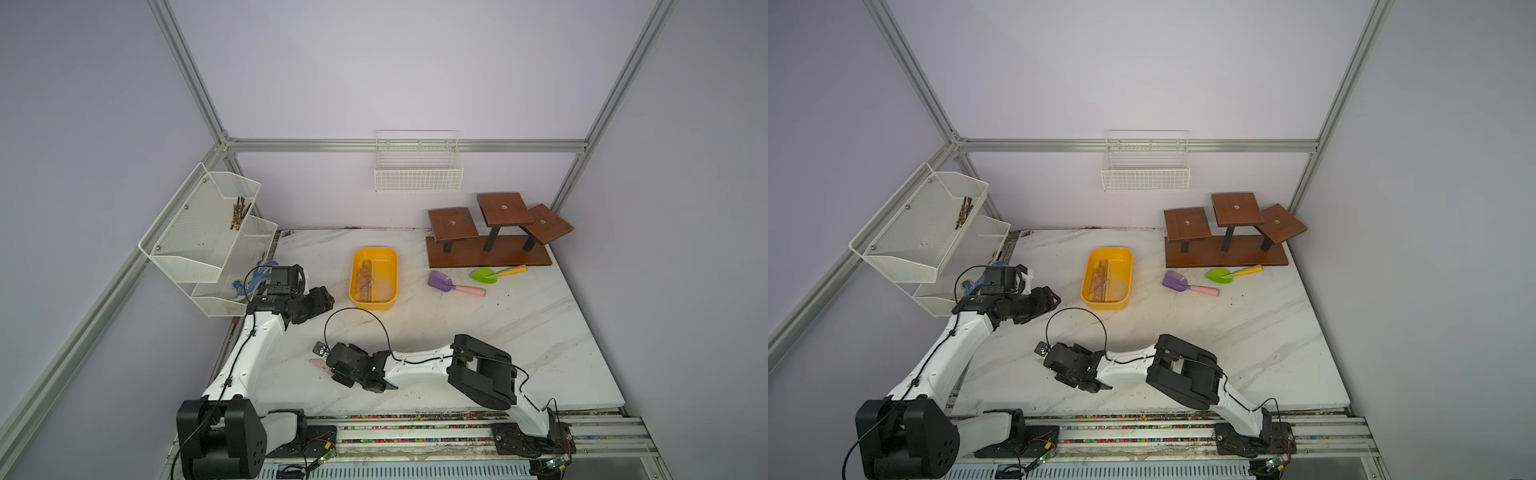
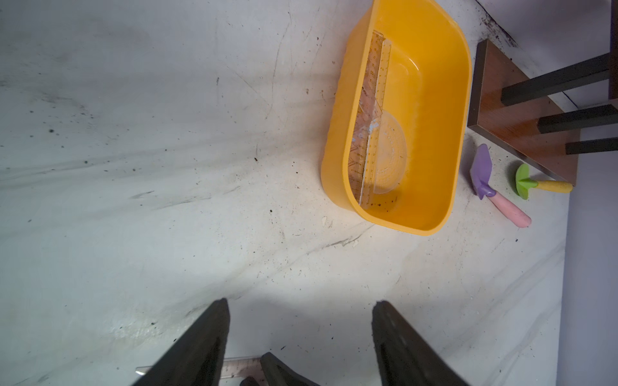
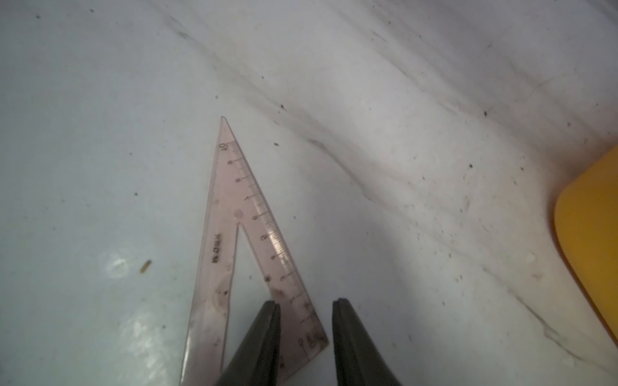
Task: Put the scattered rulers into the storage box
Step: Move the ruler to the center of the board.
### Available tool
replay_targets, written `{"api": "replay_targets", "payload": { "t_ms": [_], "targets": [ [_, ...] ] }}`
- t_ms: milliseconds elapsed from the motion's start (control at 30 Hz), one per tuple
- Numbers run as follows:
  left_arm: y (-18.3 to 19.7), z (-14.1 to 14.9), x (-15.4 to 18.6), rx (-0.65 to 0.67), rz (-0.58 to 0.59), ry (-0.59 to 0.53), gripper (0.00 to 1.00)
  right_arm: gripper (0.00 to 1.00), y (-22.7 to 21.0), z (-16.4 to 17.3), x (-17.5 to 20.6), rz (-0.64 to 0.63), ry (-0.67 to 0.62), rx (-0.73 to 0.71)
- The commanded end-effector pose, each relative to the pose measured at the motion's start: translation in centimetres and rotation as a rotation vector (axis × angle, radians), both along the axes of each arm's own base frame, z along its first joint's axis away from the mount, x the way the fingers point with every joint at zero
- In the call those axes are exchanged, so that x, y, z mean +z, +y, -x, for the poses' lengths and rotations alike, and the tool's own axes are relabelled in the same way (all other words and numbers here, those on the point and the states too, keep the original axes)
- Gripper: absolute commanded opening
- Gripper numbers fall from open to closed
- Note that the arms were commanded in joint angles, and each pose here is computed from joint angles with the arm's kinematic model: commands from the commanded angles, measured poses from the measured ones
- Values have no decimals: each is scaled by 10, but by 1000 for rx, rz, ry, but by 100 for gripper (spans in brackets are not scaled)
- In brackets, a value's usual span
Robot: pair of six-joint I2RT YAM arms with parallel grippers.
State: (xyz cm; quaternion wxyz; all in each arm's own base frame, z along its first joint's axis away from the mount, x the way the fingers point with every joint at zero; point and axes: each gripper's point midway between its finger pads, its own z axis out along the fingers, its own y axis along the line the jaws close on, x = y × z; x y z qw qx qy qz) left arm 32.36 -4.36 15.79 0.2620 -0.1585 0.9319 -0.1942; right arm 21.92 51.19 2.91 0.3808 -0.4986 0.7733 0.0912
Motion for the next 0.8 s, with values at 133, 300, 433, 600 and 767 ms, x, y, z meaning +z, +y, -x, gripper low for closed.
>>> {"api": "replay_targets", "payload": {
  "t_ms": [133, 300, 433, 600, 767],
  "targets": [
    [-44, 5, -7, -121, 115, -10, 71, 30, -107, 7, -49, 150, 137, -205],
    [-77, 26, -33, -185, 120, 57, 71, 30, -170, 14, -56, 156, 195, -381],
    [-96, 51, -53, -229, 126, 124, 71, 35, -187, 22, -43, 54, 306, -456],
    [-113, 78, -73, -258, 146, 183, 72, 37, -160, 22, -3, -251, 509, -391],
    [-145, 93, -96, -322, 189, 247, 73, 34, -165, 29, -9, -317, 633, -367]
  ]
}}
